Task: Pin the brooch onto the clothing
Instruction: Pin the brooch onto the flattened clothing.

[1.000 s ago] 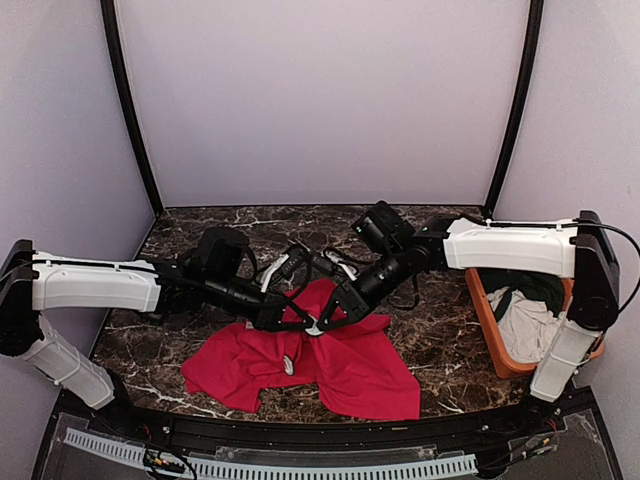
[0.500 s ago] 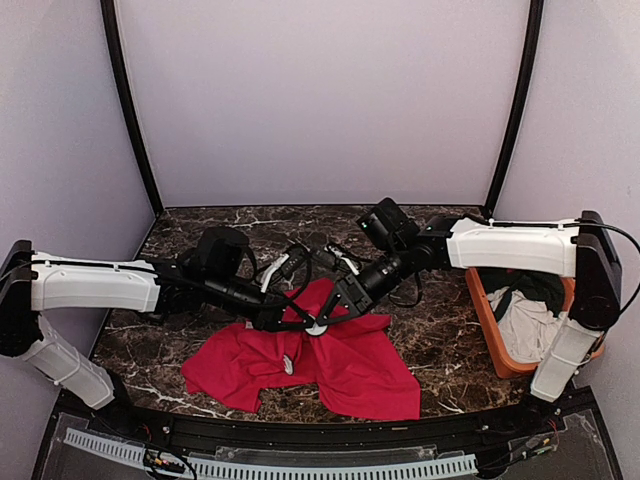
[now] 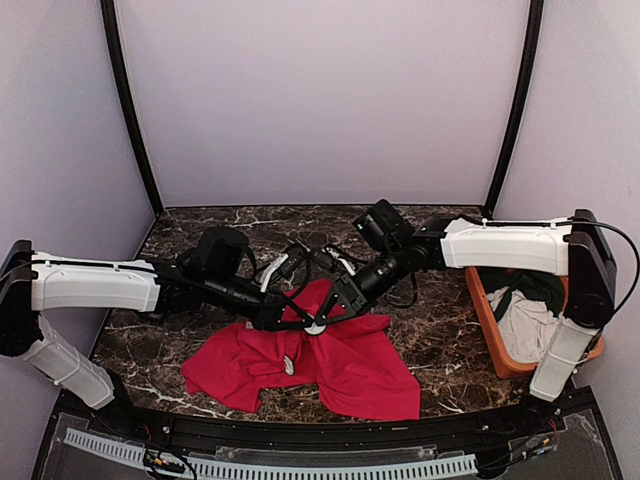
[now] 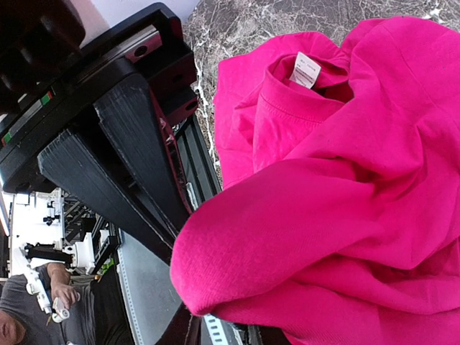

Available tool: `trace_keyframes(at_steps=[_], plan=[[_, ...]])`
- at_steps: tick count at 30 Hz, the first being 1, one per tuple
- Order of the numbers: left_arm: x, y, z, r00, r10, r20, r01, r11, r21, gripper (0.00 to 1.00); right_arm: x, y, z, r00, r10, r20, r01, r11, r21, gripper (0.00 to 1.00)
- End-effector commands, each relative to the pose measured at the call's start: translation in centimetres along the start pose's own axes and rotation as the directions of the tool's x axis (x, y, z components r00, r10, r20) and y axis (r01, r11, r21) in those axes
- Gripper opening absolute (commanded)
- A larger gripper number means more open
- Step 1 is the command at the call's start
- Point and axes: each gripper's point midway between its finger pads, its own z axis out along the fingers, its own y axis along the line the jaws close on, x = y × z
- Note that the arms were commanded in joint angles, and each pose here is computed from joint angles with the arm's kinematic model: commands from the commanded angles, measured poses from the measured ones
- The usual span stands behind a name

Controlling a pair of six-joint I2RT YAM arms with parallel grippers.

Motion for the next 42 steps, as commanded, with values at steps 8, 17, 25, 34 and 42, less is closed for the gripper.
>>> trace_keyframes(at_steps=[8, 17, 25, 34, 42], plan=[[-0.9, -1.2, -0.6, 0.998, 0.046, 0.034, -0.047, 0.999, 0.025, 0.01, -0.8, -1.0, 0.2, 1.0, 0.003, 0.018, -0.005, 0.998, 0.06, 0.13], [-1.1, -1.4, -0.5, 0.998, 0.037, 0.044, -0.039, 0.998, 0.044, 0.01, -0.9, -1.1, 1.0, 1.0, -0.022, 0.02, 0.02, 0.993, 0.116, 0.13], [-1.2, -1.5, -0.5, 0.998, 0.032, 0.052, -0.035, 0.998, 0.048, 0.01, -0.8, -1.6, 1.7, 0.999, -0.033, 0.018, 0.029, 0.982, 0.187, 0.11], [-1.5, -2.1, -0.3, 0.995, -0.035, 0.098, 0.023, 0.993, 0.114, 0.01, -1.1, -1.5, 2.6, 0.995, -0.08, 0.067, 0.061, 0.967, 0.248, 0.08], [-1.9, -2.4, -0.2, 0.989, -0.067, 0.136, 0.044, 0.985, 0.166, 0.01, -1.9, -1.3, 2.0, 0.976, -0.121, 0.183, 0.071, 0.964, 0.258, 0.06]])
